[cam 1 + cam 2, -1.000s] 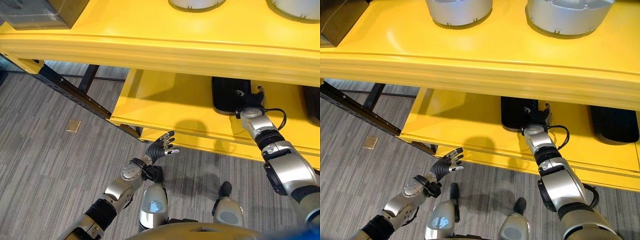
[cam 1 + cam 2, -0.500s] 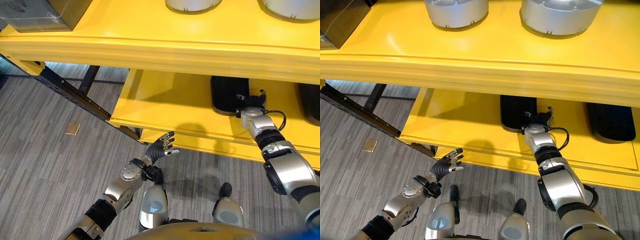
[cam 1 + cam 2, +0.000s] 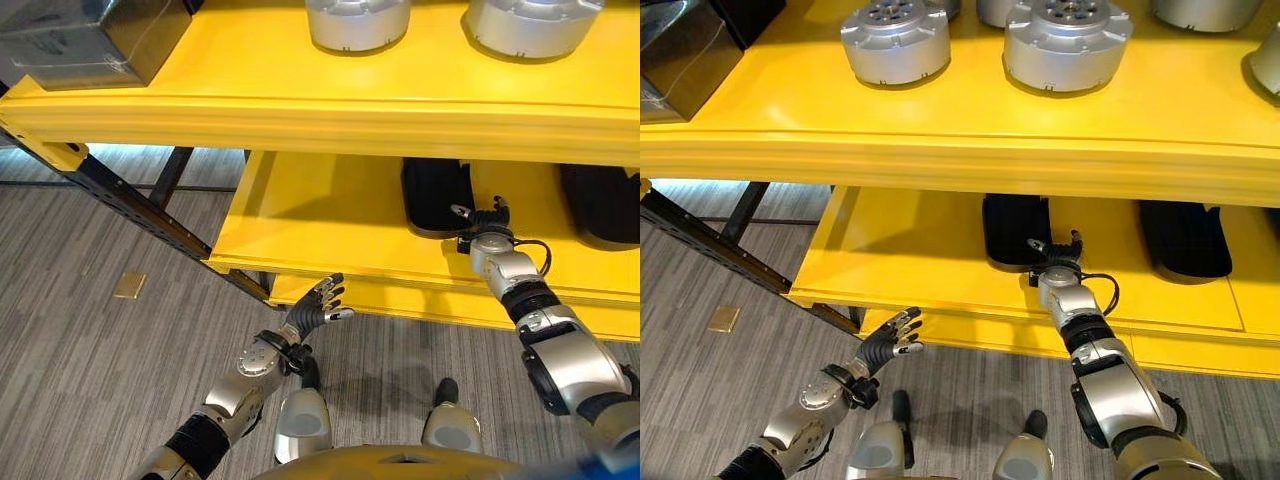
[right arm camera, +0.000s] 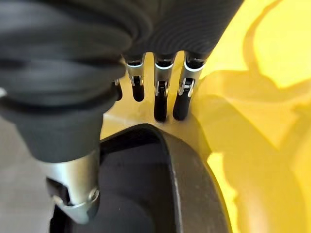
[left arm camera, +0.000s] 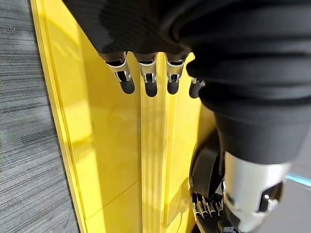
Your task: Move parts from the plastic box to the shelf.
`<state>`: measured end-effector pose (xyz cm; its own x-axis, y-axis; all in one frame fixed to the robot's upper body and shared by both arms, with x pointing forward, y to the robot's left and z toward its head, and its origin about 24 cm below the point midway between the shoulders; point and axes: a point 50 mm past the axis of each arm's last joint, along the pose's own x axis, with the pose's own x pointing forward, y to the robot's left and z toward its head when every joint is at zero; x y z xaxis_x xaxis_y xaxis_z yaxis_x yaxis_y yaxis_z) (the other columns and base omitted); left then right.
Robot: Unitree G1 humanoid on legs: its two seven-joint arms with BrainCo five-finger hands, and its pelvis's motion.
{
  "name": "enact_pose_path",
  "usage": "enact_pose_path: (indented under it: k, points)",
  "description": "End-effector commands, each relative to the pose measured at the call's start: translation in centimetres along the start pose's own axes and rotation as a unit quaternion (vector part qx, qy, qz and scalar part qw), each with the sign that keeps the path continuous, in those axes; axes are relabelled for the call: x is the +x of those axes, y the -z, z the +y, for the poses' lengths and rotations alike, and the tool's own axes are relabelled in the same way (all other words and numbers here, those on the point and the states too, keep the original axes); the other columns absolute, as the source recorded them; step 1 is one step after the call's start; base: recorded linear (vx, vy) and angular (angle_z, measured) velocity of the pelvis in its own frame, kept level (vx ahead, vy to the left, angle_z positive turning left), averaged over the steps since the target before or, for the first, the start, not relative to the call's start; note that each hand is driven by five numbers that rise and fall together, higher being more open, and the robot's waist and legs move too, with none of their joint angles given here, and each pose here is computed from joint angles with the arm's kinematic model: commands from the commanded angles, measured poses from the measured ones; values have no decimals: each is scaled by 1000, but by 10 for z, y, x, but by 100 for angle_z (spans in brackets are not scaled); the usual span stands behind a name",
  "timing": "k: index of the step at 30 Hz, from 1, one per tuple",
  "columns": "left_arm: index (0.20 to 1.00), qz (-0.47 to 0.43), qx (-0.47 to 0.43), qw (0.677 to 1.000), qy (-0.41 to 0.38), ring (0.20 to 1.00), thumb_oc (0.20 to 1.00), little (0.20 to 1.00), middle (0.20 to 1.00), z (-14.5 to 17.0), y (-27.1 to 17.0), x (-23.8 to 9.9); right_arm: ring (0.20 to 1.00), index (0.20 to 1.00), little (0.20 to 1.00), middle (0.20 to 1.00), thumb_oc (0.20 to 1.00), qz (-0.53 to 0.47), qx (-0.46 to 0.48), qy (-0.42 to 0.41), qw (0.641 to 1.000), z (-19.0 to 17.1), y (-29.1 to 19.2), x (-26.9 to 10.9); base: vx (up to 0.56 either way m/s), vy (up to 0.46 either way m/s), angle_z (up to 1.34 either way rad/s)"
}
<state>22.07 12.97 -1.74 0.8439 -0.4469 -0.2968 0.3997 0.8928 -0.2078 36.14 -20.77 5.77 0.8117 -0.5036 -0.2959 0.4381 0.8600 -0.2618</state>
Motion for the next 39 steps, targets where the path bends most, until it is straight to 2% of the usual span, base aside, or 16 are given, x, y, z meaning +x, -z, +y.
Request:
enact_pose_path:
  k: [1, 31, 39]
  points:
    - [1000, -53, 10, 999, 8, 1000, 1000, 1000, 1000, -1, -17, 2, 1000, 1000, 1000, 1000, 1000, -29, 11, -9, 999, 0, -12, 0, 18, -1, -6]
    - [1000, -54, 13, 998, 4, 1000, 1000, 1000, 1000, -5, -15, -1, 1000, 1000, 1000, 1000, 1000, -27, 10, -146, 989, 39, 15, -36, 1, 0, 0]
    - [1000, -55, 16, 998, 2, 1000, 1000, 1000, 1000, -6, -15, -2, 1000, 1000, 1000, 1000, 1000, -22, 8, -160, 987, 43, 25, -44, -6, 0, -4]
